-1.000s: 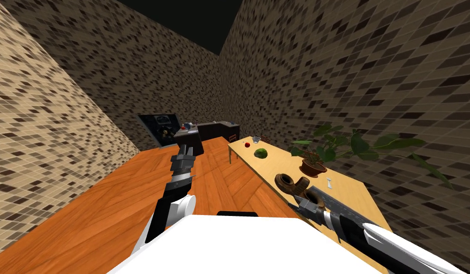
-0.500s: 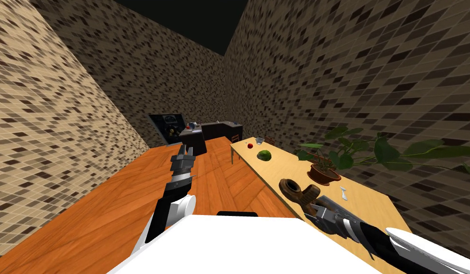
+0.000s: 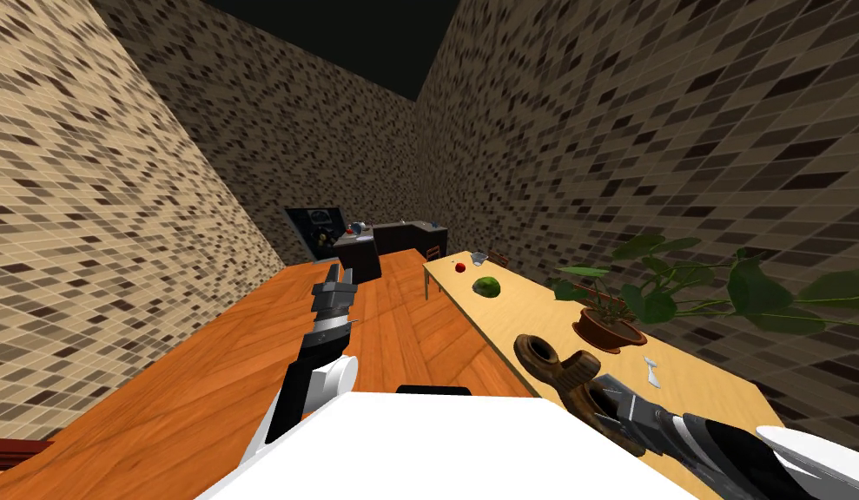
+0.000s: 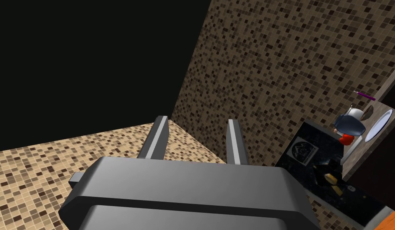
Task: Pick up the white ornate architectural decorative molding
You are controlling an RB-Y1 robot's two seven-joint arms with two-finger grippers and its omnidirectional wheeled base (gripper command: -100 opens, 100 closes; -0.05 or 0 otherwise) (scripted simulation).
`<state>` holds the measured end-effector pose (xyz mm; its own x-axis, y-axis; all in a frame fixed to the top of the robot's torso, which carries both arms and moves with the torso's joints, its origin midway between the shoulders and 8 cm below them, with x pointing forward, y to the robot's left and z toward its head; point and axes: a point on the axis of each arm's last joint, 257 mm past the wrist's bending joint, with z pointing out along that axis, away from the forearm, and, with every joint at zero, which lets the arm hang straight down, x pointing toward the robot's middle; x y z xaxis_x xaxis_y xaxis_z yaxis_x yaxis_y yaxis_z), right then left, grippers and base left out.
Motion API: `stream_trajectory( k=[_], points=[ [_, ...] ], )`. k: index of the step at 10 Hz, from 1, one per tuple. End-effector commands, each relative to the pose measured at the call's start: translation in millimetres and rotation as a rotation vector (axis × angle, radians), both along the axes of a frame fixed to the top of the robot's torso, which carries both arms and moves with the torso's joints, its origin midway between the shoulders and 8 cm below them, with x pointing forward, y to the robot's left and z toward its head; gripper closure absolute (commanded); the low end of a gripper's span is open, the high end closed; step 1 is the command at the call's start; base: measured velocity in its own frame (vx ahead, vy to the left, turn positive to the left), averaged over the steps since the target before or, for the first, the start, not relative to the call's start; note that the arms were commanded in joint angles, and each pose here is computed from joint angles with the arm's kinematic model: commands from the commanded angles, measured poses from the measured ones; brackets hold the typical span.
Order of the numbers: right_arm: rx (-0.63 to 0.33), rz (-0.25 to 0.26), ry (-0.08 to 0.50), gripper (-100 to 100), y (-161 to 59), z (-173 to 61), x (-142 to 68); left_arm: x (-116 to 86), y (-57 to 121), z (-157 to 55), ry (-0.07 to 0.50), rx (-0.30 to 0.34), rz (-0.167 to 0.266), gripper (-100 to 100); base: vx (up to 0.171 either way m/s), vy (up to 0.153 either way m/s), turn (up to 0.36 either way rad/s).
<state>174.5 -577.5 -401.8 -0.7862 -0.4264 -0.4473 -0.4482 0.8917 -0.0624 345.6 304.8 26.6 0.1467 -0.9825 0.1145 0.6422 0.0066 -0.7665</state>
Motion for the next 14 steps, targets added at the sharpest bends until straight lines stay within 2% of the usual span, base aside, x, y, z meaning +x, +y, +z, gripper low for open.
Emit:
stream_trajectory(
  k=[1, 2, 3, 6, 8, 10, 11, 12, 13, 14],
  points=[
    [-0.048, 0.010, 0.043, -100, -23, 3, -13, 0, 0.0, 0, 0.000, 0.000, 0.000, 0, 0.017, -0.050, 0.095],
    [-0.089, 0.008, 0.081, -100, -43, 7, -27, 0, 0.0, 0, 0.000, 0.000, 0.000, 0, 0.025, -0.084, 0.131],
    [-0.089, 0.008, 0.081, -100, -43, 7, -27, 0, 0.0, 0, 0.000, 0.000, 0.000, 0, 0.027, -0.078, 0.043],
    [-0.157, -0.006, 0.177, -100, -78, 12, -66, 0, 0.0, 0, 0.000, 0.000, 0.000, 0, 0.027, -0.104, 0.094],
    [-0.167, -0.024, 0.231, -100, -86, 8, -92, 0, 0.0, 0, 0.000, 0.000, 0.000, 0, 0.013, -0.150, 0.082],
    [-0.148, -0.051, 0.285, -100, -81, -4, -123, 0, 0.0, 0, 0.000, 0.000, 0.000, 0, 0.008, -0.149, 0.067],
    [-0.155, -0.041, 0.266, -100, -84, -1, -113, 0, 0.0, 0, 0.000, 0.000, 0.000, 0, 0.001, -0.063, 0.017],
    [-0.154, -0.043, 0.270, 0, -84, -1, -114, 0, 0.0, 0, 0.000, 0.000, 0.000, 0, 0.000, -0.013, 0.000],
    [-0.153, -0.064, 0.272, -100, -78, -6, -112, 0, 0.0, 0, 0.000, 0.000, 0.000, 0, -0.043, -0.037, 0.170],
    [-0.152, -0.075, 0.274, -100, -74, -9, -111, 0, 0.0, 0, 0.000, 0.000, 0.000, 0, -0.090, -0.056, 0.177]
  ],
)
